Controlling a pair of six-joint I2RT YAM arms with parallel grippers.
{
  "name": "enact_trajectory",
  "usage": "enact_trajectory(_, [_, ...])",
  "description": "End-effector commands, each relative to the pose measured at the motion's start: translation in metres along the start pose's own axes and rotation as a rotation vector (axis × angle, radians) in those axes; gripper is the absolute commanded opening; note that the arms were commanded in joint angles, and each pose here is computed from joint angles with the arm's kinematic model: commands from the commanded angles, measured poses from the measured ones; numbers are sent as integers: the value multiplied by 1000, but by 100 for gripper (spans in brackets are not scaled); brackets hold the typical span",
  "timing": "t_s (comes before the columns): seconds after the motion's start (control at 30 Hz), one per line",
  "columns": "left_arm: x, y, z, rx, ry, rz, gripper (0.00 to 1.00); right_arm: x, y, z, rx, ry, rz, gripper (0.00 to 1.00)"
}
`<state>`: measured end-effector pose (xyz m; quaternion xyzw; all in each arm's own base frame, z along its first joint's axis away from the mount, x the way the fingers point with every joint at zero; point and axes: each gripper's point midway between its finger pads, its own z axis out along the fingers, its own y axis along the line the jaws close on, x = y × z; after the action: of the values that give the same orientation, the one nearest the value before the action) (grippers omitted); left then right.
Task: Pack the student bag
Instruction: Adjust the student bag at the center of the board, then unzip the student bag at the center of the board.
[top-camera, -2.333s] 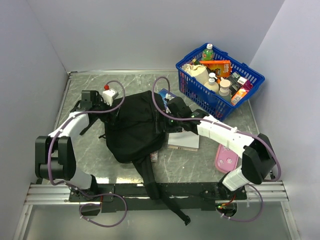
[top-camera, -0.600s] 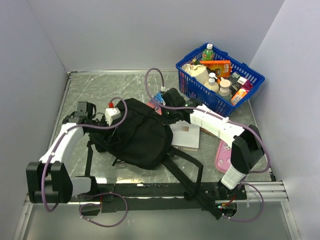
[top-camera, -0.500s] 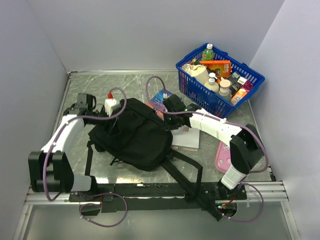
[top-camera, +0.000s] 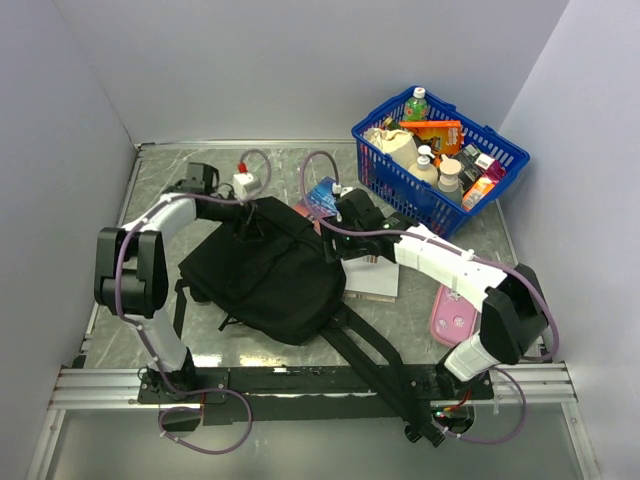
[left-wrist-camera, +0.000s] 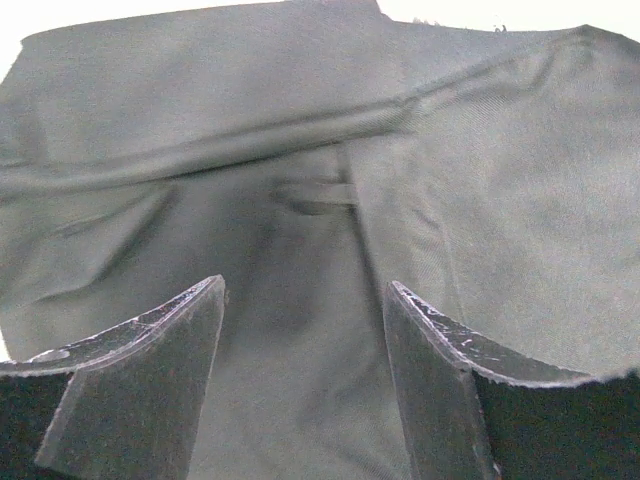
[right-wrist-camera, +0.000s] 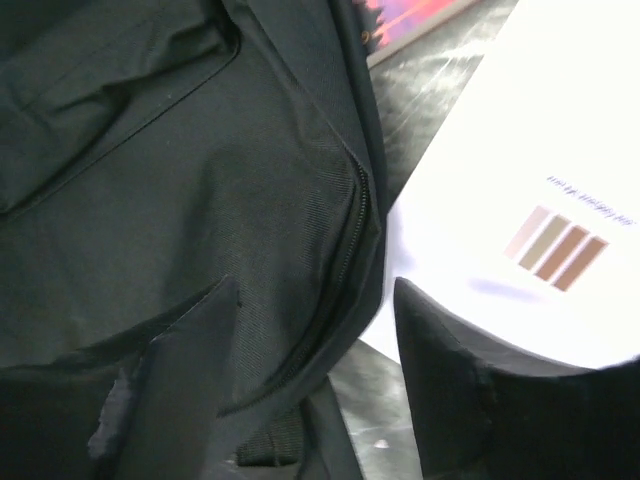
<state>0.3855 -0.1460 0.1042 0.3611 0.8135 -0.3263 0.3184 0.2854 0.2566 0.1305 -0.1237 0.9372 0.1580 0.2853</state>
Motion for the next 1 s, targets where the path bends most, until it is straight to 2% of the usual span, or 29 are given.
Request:
enact_trajectory(0.0, [-26, -27, 1, 24, -80, 292, 71, -36, 0, -32, -1, -129, -23, 75])
enact_trajectory(0.13, [-35, -24, -14, 25, -81, 512, 75, -76, 8, -56, -95, -207, 129, 76])
enact_trajectory(0.23, [-43, -19, -23, 11, -49, 635, 75, -97, 22, -52, -148, -197, 251, 75])
enact_trajectory(0.3, [-49, -17, -29, -22, -37, 732, 75, -95, 32, -29, -163, -116, 308, 72])
enact_trajectory(0.33, [-50, -16, -31, -26, -31, 827, 75, -107, 40, -30, -185, -124, 321, 70])
enact_trajectory(0.4, [-45, -17, -33, -15, -2, 997, 75, -106, 44, -8, -180, -74, 369, 70])
enact_trajectory(0.57, [-54, -13, -20, -65, -12, 1229, 72, -107, 59, 24, -201, -37, 456, 68])
enact_trajectory(0.73, [-35, -24, 6, 8, 29, 1274, 68, -93, 59, 43, -189, -3, 506, 67])
enact_trajectory(0.97, [-16, -17, 30, 46, 124, 1325, 62, -90, 56, 41, -194, -30, 509, 67])
